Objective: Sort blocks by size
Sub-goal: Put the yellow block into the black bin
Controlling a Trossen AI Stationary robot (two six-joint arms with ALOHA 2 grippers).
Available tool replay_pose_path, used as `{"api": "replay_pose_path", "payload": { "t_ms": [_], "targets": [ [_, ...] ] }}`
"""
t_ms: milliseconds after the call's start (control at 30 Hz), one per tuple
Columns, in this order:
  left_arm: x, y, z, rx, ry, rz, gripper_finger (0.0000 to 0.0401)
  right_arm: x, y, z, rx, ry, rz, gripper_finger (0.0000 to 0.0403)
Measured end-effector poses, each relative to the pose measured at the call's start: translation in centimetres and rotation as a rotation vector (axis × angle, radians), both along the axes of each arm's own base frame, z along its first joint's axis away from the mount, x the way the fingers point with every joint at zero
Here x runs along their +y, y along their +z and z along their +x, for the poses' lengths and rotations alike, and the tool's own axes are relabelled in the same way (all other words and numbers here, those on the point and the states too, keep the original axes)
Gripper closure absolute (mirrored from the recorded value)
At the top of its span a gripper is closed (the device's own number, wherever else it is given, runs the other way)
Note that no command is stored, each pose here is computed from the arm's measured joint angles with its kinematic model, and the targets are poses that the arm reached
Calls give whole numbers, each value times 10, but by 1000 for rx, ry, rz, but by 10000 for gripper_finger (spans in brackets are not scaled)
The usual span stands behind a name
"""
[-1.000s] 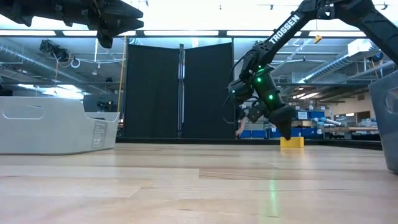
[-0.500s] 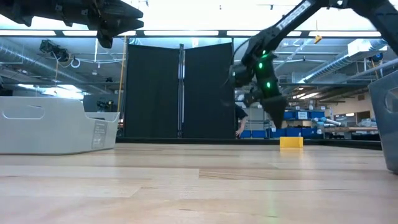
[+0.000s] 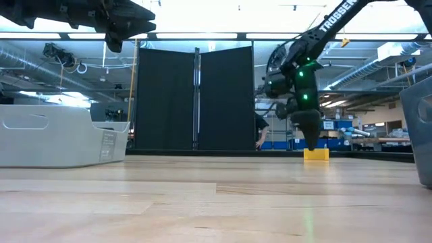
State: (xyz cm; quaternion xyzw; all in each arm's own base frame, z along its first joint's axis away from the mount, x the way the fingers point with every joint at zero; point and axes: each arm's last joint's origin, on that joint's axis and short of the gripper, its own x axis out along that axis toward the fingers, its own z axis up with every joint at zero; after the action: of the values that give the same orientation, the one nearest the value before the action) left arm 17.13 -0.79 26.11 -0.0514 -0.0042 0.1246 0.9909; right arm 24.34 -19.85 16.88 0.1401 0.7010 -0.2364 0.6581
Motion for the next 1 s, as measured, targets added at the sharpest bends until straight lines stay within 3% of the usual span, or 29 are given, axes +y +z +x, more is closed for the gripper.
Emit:
{"api": "replay_pose_path", "payload": {
  "t_ms": [200,467,633,1000],
  "targets": [
    [0,0,0,3,0,15,254,-2,-16,-5,18,24,-37,72],
    [0,1,0,-2,0,14,254,-6,-25,-8,69,25,-29,114],
    [0,1,0,-2,0,14,254,-6,-26,-8,73,31,-25,175],
    [0,1,0,-2,0,13,254,-5,-24,-8,77,34,-22,353]
  ]
}}
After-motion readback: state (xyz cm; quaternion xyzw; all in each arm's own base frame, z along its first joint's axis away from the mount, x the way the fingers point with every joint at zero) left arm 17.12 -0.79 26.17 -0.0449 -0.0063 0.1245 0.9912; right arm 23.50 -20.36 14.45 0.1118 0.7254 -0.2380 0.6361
